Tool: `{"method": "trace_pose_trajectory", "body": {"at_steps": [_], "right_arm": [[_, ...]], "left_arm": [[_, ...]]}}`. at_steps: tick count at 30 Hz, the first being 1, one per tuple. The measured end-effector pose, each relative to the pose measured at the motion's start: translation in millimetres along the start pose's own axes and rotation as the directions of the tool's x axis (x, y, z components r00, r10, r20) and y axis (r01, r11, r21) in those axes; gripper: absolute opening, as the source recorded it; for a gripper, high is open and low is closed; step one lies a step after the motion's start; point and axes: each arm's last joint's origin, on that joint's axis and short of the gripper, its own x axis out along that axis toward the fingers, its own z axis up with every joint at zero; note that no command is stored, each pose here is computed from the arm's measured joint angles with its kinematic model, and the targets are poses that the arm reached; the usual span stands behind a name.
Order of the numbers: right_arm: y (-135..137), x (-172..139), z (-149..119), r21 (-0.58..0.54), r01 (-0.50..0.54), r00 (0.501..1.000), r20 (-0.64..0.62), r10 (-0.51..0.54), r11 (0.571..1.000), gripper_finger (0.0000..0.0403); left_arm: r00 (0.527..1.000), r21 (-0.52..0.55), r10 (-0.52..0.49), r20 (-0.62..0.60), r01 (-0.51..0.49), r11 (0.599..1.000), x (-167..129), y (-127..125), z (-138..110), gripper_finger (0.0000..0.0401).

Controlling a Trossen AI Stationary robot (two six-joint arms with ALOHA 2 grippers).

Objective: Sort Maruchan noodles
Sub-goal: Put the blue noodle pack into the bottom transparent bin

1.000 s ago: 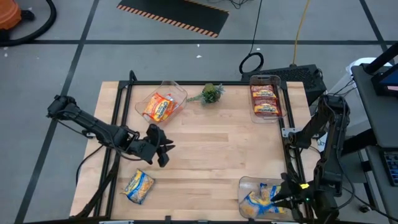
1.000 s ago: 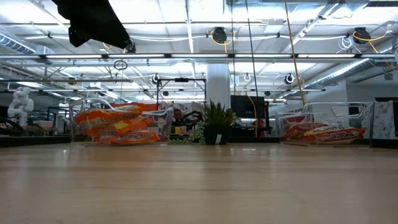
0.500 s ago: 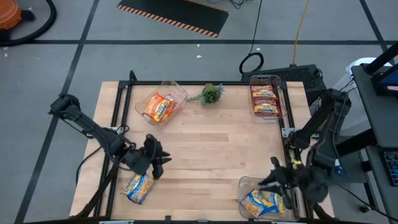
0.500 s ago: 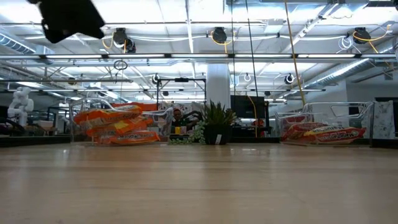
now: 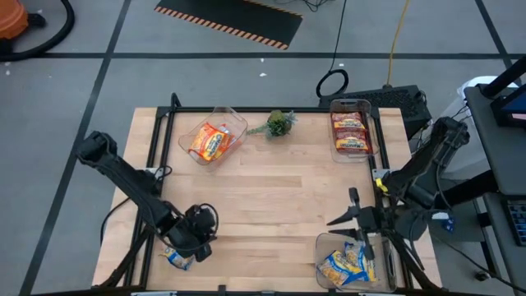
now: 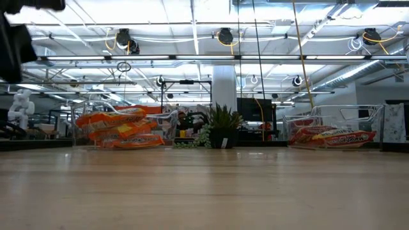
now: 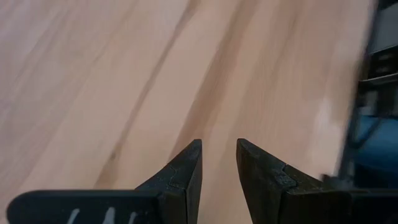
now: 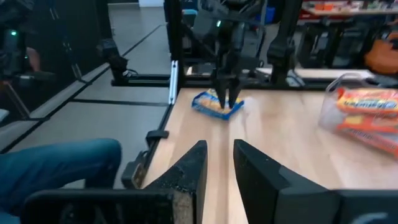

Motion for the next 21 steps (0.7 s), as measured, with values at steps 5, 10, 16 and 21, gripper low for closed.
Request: {"method": "trace_pose_trajectory", "body": {"at_steps": [5,10,16,21], "right_arm": [[-4,4,4,-0.061,0.003,1.000,0.017,-0.002,0.998,0.0075],[-10,10,6,-0.103,-0.029,1.000,0.004,0.029,0.994,0.0075],[-16,15,9,-0.114,-0.042,0.999,-0.003,0.042,0.993,0.0075],[-20,18,11,-0.121,-0.033,0.999,0.009,0.034,0.992,0.0075]], "left_arm": [[0.998,-0.069,0.049,-0.036,-0.052,0.996,2,2,-10,0.0104],[0.992,-0.132,0.086,-0.092,-0.098,0.986,-3,3,-24,0.0104],[0.955,-0.256,0.199,-0.219,-0.253,0.933,-14,11,-50,0.0104],[0.936,-0.332,0.240,-0.257,-0.319,0.888,-24,12,-70,0.0104]]}}
